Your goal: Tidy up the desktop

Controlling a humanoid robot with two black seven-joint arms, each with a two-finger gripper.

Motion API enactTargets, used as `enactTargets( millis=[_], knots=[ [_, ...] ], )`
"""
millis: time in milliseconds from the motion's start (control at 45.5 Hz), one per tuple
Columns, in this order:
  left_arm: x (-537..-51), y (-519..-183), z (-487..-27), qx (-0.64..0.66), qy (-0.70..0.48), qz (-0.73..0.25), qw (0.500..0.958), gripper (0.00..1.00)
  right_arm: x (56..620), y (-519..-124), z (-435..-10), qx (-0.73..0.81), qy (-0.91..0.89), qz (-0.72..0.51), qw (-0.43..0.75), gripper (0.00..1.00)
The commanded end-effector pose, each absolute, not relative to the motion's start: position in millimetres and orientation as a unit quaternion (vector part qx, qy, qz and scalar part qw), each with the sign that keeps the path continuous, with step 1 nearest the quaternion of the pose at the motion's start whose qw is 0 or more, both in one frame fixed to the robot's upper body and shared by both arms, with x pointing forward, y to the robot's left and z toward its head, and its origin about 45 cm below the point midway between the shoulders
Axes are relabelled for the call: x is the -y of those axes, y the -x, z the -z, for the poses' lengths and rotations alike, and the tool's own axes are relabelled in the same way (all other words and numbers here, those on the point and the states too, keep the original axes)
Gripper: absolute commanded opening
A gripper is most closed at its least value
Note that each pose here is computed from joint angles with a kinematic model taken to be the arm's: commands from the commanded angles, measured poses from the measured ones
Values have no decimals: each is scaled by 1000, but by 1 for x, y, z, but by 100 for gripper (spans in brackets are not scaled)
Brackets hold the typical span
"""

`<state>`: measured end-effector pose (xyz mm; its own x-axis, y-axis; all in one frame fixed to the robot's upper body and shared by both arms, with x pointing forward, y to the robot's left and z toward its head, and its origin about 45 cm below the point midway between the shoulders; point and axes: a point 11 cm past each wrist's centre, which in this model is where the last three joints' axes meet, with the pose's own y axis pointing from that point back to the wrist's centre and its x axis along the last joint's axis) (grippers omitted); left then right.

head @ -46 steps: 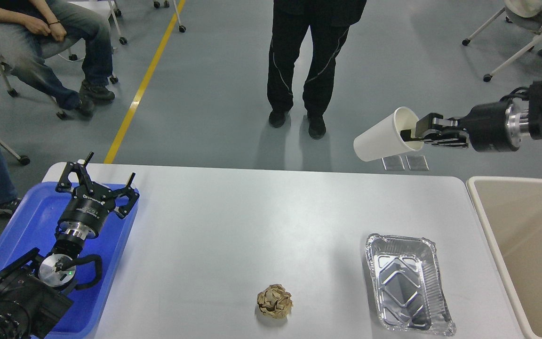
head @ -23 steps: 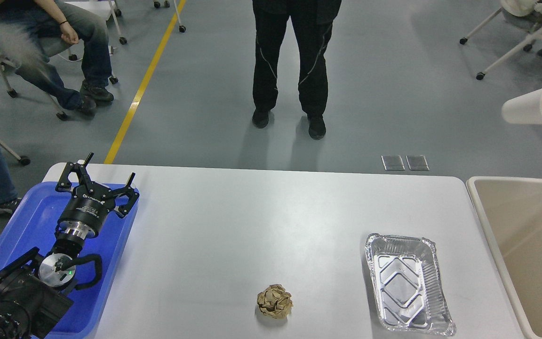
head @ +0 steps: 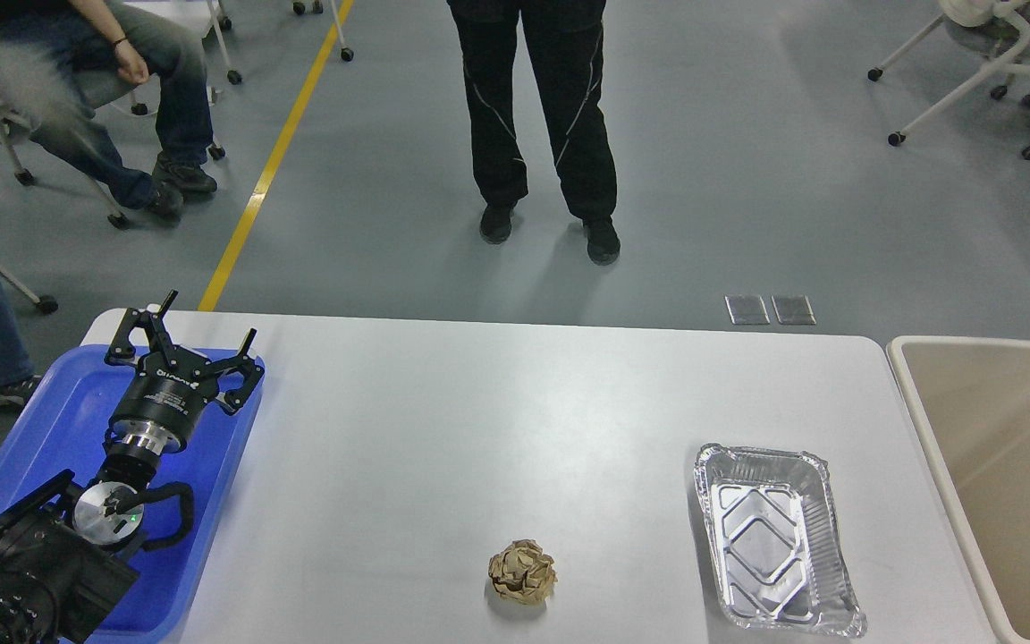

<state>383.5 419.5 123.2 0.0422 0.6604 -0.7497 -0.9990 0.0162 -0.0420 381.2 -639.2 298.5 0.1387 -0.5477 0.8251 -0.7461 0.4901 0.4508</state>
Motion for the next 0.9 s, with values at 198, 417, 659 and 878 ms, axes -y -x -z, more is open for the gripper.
enactTargets(
  millis=[198, 417, 659, 878],
  knots=[
    [-420, -383, -123, -280, 302, -633, 655, 100, 665, -331, -237, 697, -358, 0, 621, 0],
    [-420, -383, -123, -280, 302, -633, 655, 100, 644, -315, -178, 688, -362, 27, 628, 0],
    [-419, -384, -123, -280, 303, -632, 656, 100, 604, -307, -118, 666, -390, 50, 634, 0],
    [-419, -384, -123, -280, 303, -632, 656, 100, 580, -308, -93, 651, -412, 62, 634, 0]
  ],
)
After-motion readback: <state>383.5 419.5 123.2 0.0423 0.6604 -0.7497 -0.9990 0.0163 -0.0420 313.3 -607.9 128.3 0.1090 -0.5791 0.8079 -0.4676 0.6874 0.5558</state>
